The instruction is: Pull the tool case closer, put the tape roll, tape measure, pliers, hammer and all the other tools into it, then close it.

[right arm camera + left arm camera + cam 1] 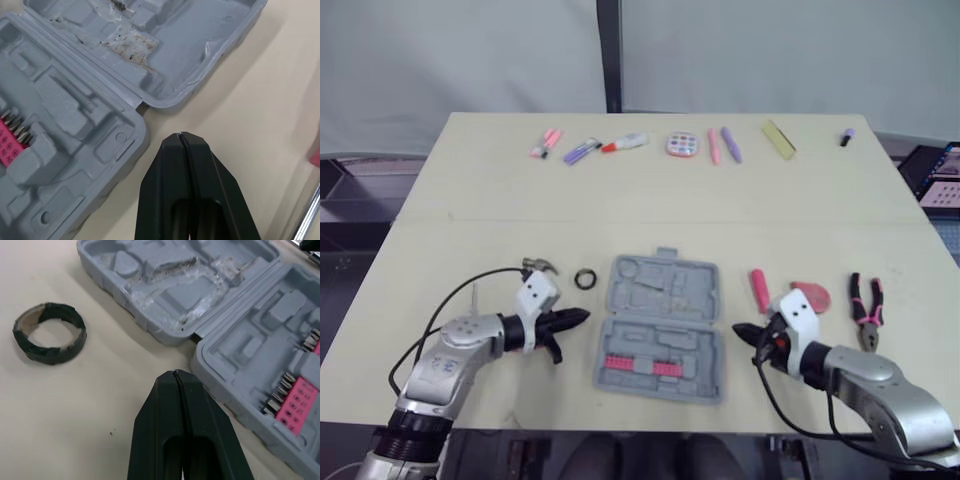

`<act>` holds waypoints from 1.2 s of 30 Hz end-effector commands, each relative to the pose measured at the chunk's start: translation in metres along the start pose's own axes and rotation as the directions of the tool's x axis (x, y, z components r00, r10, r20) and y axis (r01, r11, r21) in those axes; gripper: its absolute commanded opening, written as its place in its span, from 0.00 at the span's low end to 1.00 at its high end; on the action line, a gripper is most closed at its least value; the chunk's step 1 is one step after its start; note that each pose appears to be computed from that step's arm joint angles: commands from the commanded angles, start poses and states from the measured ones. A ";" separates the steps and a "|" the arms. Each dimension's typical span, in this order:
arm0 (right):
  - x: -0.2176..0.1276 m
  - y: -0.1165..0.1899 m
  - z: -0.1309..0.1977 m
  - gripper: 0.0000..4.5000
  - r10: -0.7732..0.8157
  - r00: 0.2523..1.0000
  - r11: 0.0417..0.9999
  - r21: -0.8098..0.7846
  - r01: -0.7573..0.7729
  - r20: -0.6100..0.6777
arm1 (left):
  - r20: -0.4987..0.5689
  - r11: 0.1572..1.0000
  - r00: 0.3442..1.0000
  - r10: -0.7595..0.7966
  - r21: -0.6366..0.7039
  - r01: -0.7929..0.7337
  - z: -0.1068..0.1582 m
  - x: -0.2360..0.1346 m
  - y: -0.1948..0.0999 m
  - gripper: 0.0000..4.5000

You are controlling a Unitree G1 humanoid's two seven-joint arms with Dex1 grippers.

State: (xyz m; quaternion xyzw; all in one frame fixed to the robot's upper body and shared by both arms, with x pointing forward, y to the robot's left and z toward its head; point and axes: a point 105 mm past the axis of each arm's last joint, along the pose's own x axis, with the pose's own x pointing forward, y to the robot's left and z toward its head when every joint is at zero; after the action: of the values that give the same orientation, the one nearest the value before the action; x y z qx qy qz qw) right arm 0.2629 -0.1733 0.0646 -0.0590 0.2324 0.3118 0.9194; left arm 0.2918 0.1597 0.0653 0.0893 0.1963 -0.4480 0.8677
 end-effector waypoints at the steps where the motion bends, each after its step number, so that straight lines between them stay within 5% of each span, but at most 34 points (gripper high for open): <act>1: 0.002 -0.001 0.003 0.01 -0.013 1.000 1.000 -0.012 0.014 0.014 | 0.000 0.999 1.000 -0.019 0.043 0.019 0.002 0.005 0.000 0.00; 14: 0.017 0.010 0.003 0.01 0.034 0.999 0.999 -0.025 -0.034 0.000 | -0.016 0.995 0.999 -0.052 0.080 0.053 -0.004 0.039 -0.005 0.00; 36: 0.027 0.016 -0.003 0.01 0.069 0.997 0.997 -0.034 -0.070 -0.024 | -0.024 0.988 0.992 -0.125 0.085 0.127 -0.012 0.047 -0.025 0.00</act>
State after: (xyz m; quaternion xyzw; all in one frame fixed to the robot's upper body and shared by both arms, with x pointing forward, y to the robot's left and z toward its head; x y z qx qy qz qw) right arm 0.2731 -0.1522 0.0467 -0.0704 0.2477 0.3318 0.9075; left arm 0.3044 0.1233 0.0398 0.1215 0.1829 -0.4846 0.8467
